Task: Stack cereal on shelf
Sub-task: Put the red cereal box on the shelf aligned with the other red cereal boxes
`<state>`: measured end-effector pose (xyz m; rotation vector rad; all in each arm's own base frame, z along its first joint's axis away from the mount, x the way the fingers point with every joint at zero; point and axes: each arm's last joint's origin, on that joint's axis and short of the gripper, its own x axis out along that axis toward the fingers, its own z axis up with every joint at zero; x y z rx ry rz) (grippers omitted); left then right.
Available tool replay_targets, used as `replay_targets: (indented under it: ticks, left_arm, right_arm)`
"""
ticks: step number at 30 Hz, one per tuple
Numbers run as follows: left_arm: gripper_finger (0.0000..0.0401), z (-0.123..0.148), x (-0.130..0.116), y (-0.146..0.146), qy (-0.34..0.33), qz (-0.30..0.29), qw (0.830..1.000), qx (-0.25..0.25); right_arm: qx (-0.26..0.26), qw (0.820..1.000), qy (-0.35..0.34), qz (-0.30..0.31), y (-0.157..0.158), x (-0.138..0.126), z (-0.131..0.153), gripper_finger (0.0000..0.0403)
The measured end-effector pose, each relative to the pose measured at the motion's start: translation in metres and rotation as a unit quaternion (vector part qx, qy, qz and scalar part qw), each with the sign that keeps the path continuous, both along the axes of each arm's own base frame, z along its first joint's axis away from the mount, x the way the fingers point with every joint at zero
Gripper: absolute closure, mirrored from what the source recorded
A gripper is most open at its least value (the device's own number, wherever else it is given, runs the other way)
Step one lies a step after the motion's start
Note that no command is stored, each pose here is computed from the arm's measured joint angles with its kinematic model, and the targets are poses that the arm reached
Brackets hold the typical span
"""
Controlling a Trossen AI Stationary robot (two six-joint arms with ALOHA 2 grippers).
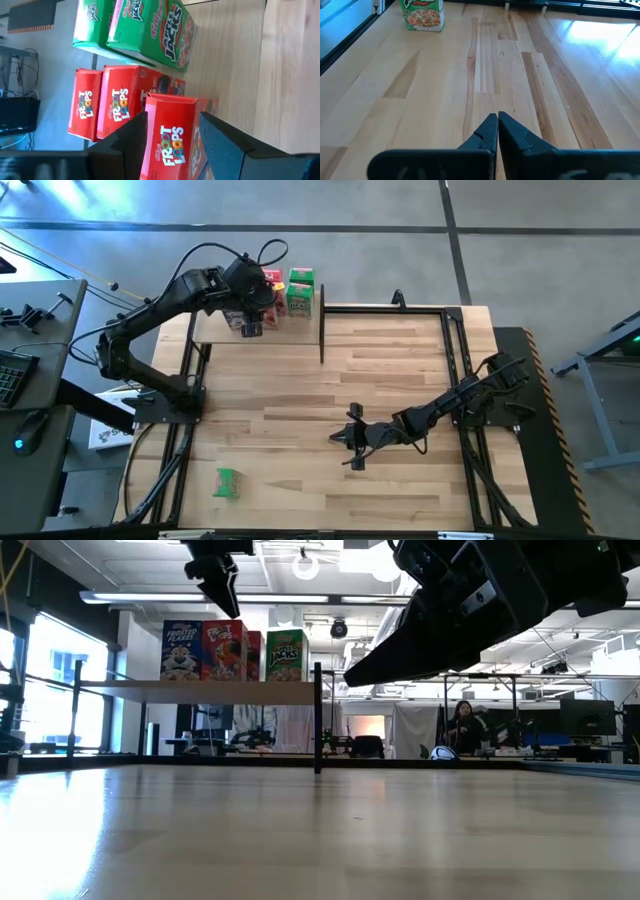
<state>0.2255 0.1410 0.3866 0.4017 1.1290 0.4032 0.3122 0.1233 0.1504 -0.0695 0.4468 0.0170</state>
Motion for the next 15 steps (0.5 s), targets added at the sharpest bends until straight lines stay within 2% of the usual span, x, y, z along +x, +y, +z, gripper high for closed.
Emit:
replay_targets:
  ticks: [8,12,15]
  left_arm:
    - [0.0201,0.002,-0.002,-0.001,-0.002,0.005,1.000,0.006]
    - [0.0191,0.015,-0.009,-0.009,-0.007,0.007,0.999,0.036]
    - [0.0195,0.027,-0.015,-0.015,-0.021,0.010,0.999,0.039]
  right_arm:
    - [0.000,1.000,0.000,0.000,0.000,0.000,0.000,0.0403]
    - [0.000,1.000,0.000,0.000,0.000,0.000,0.000,0.0403]
    - [0.000,1.000,0.000,0.000,0.000,0.000,0.000,0.0403]
